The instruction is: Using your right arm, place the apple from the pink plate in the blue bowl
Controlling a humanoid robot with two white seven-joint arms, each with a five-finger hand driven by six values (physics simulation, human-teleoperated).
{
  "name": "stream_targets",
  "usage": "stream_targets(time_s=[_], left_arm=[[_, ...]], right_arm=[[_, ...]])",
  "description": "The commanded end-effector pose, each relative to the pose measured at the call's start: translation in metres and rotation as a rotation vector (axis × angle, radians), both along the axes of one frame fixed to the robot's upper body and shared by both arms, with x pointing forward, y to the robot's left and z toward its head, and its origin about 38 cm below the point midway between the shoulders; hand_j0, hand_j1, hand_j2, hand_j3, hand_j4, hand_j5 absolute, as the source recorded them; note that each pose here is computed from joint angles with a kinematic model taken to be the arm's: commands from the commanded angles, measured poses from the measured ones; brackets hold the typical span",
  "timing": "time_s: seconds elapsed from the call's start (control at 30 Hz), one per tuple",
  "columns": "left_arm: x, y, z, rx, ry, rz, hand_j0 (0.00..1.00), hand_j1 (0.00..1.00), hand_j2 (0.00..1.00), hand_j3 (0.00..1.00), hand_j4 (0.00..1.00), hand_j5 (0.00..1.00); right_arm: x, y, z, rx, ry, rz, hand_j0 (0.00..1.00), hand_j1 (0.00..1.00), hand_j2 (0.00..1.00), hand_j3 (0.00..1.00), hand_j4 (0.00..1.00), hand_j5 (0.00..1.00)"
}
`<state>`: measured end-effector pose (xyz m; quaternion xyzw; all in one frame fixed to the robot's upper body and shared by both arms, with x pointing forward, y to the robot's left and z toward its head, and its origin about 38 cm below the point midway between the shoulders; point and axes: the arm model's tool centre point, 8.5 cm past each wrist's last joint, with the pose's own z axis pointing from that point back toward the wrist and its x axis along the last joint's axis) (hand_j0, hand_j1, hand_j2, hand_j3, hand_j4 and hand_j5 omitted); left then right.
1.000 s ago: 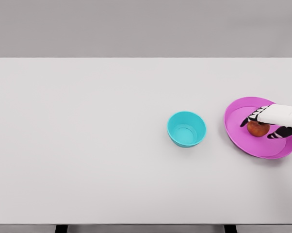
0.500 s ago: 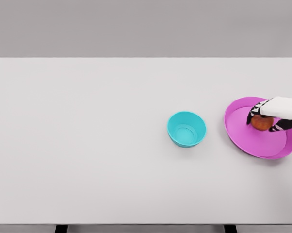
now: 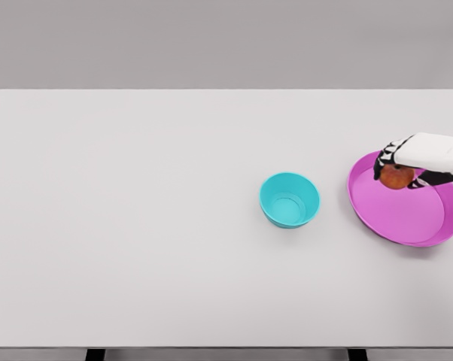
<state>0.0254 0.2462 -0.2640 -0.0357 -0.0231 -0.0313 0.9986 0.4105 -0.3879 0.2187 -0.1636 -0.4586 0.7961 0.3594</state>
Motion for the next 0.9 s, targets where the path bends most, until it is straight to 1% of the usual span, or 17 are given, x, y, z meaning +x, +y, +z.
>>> stream_targets(time_s=[0.0,0.17,0.23,0.37,0.53,0.63,0.73,0.87], left_arm=[[0.0,0.0,0.0,0.0,0.0,0.0,1.0,1.0,1.0,1.0,1.0,1.0],[0.0,0.0,0.0,0.0,0.0,0.0,1.0,1.0,1.0,1.0,1.0,1.0],[0.0,0.0,0.0,0.0,0.0,0.0,1.0,1.0,1.0,1.0,1.0,1.0],[0.0,0.0,0.0,0.0,0.0,0.0,1.0,1.0,1.0,1.0,1.0,1.0],[0.0,0.0,0.0,0.0,0.0,0.0,1.0,1.0,1.0,1.0,1.0,1.0],[0.0,0.0,0.0,0.0,0.0,0.0,1.0,1.0,1.0,1.0,1.0,1.0],[0.0,0.0,0.0,0.0,0.0,0.0,1.0,1.0,1.0,1.0,1.0,1.0],[0.0,0.0,0.0,0.0,0.0,0.0,1.0,1.0,1.0,1.0,1.0,1.0]], right_arm=[[-0.002,0.012,0.006,0.008,-0.017,0.035,0.57,0.57,0.57,0.57,0.57,0.57],[-0.009,0.037,0.017,0.015,-0.052,0.117,0.57,0.57,0.57,0.57,0.57,0.57],[-0.009,0.041,0.018,0.018,-0.056,0.126,0.57,0.57,0.57,0.57,0.57,0.57],[-0.014,0.061,0.02,0.04,-0.073,0.183,0.57,0.57,0.57,0.57,0.57,0.57],[-0.014,0.081,0.014,0.079,-0.069,0.219,0.57,0.57,0.57,0.57,0.57,0.57],[-0.017,0.088,0.016,0.086,-0.078,0.241,0.57,0.57,0.57,0.57,0.57,0.57],[-0.017,0.097,0.015,0.105,-0.081,0.258,0.57,0.57,0.57,0.57,0.57,0.57],[-0.019,0.108,0.007,0.115,-0.063,0.284,0.58,0.58,0.58,0.58,0.58,0.58]])
